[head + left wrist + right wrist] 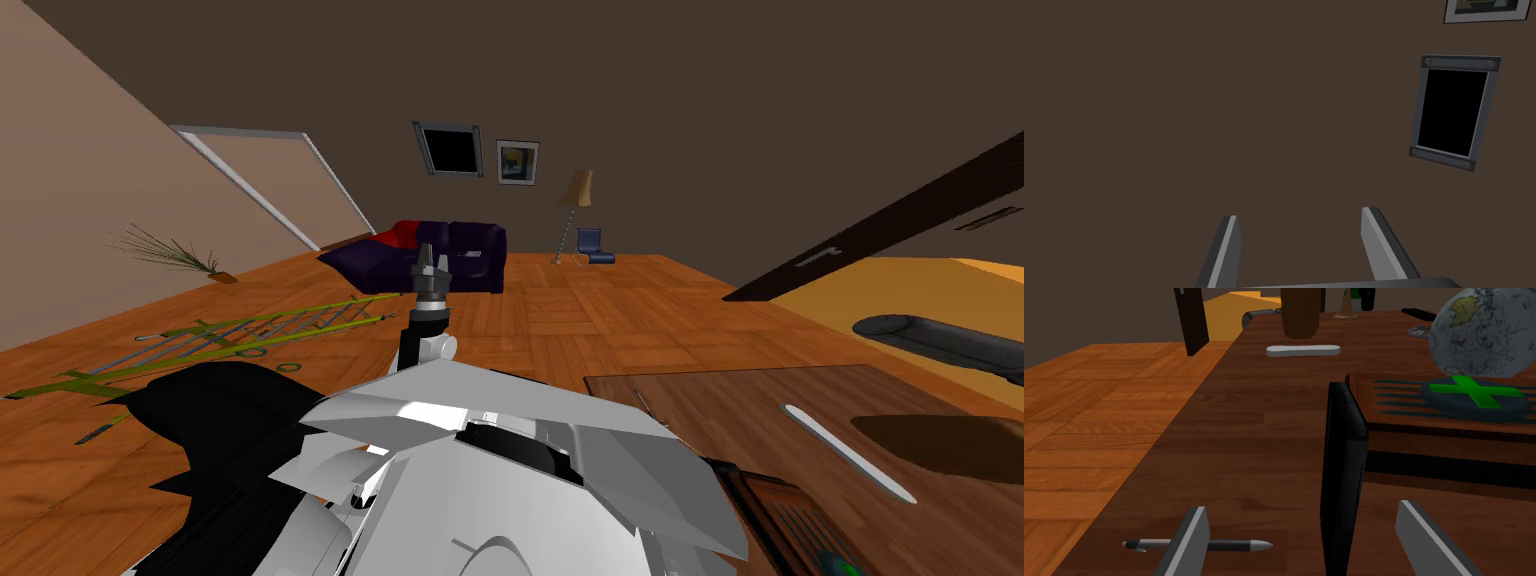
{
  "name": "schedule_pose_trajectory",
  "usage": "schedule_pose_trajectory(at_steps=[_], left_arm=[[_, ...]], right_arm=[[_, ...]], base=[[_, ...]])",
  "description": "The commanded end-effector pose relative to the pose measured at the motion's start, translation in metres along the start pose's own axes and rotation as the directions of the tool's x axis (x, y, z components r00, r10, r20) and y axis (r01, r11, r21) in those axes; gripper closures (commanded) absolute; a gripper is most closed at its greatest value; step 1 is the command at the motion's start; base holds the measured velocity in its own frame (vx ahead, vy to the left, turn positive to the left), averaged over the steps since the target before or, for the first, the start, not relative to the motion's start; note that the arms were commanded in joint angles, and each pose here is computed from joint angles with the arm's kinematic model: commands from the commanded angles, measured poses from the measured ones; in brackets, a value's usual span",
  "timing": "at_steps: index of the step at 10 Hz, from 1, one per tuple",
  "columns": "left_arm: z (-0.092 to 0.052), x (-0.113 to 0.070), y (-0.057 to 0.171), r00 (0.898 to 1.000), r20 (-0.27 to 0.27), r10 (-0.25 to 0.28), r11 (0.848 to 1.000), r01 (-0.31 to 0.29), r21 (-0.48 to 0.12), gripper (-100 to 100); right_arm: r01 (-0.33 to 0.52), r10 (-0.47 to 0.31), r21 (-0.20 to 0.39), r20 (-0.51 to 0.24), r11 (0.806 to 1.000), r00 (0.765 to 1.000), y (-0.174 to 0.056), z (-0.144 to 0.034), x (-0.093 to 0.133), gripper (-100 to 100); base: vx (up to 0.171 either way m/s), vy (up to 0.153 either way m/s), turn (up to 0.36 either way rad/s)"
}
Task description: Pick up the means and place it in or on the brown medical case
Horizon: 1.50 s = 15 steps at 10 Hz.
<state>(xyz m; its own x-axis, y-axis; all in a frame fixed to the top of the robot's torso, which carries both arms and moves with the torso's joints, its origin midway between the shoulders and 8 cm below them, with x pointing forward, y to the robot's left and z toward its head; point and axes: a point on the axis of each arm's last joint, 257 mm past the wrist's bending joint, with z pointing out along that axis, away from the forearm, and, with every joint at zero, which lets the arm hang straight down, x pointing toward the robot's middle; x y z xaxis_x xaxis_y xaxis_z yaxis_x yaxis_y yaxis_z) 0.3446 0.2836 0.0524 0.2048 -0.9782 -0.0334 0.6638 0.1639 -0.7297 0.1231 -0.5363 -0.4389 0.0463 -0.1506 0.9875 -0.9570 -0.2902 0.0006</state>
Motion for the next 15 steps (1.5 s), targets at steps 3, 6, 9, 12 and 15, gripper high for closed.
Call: schedule_pose_trajectory(at_steps=[3, 6, 9, 12, 15], left_arm=[[0.0, 0.0, 0.0, 1.0, 0.0, 0.0, 1.0, 0.0, 0.0, 0], [0.0, 0.0, 0.0, 1.0, 0.0, 0.0, 1.0, 0.0, 0.0, 0], [0.0, 0.0, 0.0, 1.0, 0.0, 0.0, 1.0, 0.0, 0.0, 0], [0.0, 0.0, 0.0, 1.0, 0.0, 0.0, 1.0, 0.0, 0.0, 0], [0.0, 0.0, 0.0, 1.0, 0.0, 0.0, 1.0, 0.0, 0.0, 0]], right_arm=[[-0.02, 0.022, -0.097, 0.018, 0.995, 1.0, 0.032, -0.002, -0.012, -100], [-0.029, 0.029, -0.084, -0.004, 0.996, 1.0, 0.03, 0.007, 0.0, -100], [-0.032, 0.031, -0.084, -0.009, 0.996, 0.999, 0.034, 0.009, 0.004, 100], [-0.03, 0.029, -0.084, -0.01, 0.996, 1.0, 0.034, 0.009, 0.004, 100], [-0.024, 0.024, -0.085, 0.006, 0.996, 1.0, 0.03, 0.003, -0.005, 100]], base=[[-0.096, -0.081, 0.219], [-0.02, -0.015, 0.02], [-0.02, -0.004, 0.012], [0.0, 0.0, 0.0], [0.007, -0.002, -0.012]])
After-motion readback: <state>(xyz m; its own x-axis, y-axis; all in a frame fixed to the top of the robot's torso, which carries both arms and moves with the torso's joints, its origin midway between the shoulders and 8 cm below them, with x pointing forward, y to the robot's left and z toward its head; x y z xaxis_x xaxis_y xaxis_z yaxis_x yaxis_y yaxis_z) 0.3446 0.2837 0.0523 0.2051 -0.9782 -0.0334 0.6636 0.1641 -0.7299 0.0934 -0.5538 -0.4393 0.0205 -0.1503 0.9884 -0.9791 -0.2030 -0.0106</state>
